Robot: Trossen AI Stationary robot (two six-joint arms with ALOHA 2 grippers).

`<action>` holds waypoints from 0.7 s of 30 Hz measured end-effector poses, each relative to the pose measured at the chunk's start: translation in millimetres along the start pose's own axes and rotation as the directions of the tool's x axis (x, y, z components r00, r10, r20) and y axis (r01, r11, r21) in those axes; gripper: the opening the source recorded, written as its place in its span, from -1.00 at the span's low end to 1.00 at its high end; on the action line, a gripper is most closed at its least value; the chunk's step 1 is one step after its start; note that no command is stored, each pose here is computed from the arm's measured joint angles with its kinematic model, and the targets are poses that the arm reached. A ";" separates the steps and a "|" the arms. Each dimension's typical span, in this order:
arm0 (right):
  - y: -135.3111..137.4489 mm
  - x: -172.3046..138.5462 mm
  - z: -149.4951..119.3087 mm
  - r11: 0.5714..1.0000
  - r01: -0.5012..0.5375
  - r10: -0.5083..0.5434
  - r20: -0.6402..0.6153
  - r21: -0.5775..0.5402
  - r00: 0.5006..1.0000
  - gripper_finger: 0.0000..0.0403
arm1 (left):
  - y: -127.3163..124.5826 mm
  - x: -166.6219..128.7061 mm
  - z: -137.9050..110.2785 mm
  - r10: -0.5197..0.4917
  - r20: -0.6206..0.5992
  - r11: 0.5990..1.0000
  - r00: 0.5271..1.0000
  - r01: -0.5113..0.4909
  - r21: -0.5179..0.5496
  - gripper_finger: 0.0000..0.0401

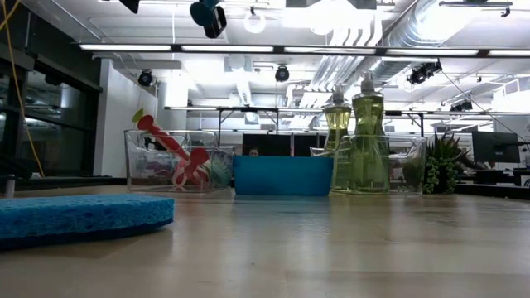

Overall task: Pick & Place Kitchen Sink Supplies
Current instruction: Put the blue dish brush into the left transparent bin

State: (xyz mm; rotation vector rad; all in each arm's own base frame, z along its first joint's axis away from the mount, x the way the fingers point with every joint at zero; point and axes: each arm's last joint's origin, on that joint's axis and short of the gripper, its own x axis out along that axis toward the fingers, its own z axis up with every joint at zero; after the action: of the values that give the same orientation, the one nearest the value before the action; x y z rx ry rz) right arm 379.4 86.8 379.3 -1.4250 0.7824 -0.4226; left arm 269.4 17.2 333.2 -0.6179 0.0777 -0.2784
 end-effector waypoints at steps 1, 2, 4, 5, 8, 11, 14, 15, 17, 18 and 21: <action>0.2 -2.0 0.9 1.000 0.006 -0.006 -0.009 0.004 1.000 -0.10 | 0.0 0.0 0.1 0.000 0.002 1.000 1.000 0.000 0.001 -0.80; 0.5 -4.2 1.8 1.000 0.012 -0.012 -0.018 0.003 1.000 -0.10 | -0.1 0.0 0.2 -0.001 0.003 1.000 1.000 0.001 0.001 -0.80; 1.1 -9.2 3.9 1.000 0.024 -0.024 -0.034 0.000 0.999 -0.10 | -0.3 -0.2 0.5 0.001 0.005 1.000 1.000 -0.001 0.003 -0.80; 1.4 -11.2 4.7 1.000 0.029 -0.029 -0.041 0.001 0.999 -0.10 | -0.3 -0.2 0.5 0.001 0.007 1.000 1.000 -0.001 0.003 -0.80; 2.4 -18.9 7.9 0.999 0.047 -0.046 -0.059 0.011 0.997 -0.10 | -0.5 -0.3 0.8 0.005 0.011 1.000 1.000 -0.005 0.007 -0.80; 2.7 -26.1 9.6 0.997 0.071 -0.067 -0.091 0.034 0.994 -0.10 | -0.5 -0.3 1.8 0.016 0.029 1.000 0.999 -0.017 0.023 -0.80; 1.4 -33.2 9.1 0.991 0.106 -0.094 -0.137 0.085 0.986 -0.10 | 1.9 -1.8 4.9 0.022 0.049 0.999 0.999 -0.024 0.040 -0.80; 1.0 -35.7 8.8 0.987 0.118 -0.101 -0.149 0.113 0.984 -0.10 | 4.2 -3.0 6.4 0.026 0.049 0.998 0.998 -0.029 0.050 -0.80; 0.4 -39.3 8.6 0.971 0.147 -0.115 -0.172 0.190 0.978 -0.10 | 8.2 -5.6 9.3 0.025 0.047 0.997 0.999 -0.029 0.066 -0.80; -0.5 -42.1 7.5 0.960 0.159 -0.119 -0.180 0.229 0.977 -0.10 | 10.7 -7.5 11.8 0.028 0.053 0.997 0.998 -0.032 0.073 -0.80; -3.1 -48.1 4.6 0.903 0.199 -0.131 -0.198 0.379 0.971 -0.10 | 17.0 -12.2 18.1 0.017 0.060 0.994 0.998 -0.024 0.108 -0.80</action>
State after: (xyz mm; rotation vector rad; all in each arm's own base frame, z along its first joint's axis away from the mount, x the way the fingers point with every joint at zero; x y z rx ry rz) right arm 350.0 122.8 393.0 -1.0836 0.6638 -0.7971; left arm 264.5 44.0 337.9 -0.5163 0.0115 -0.2426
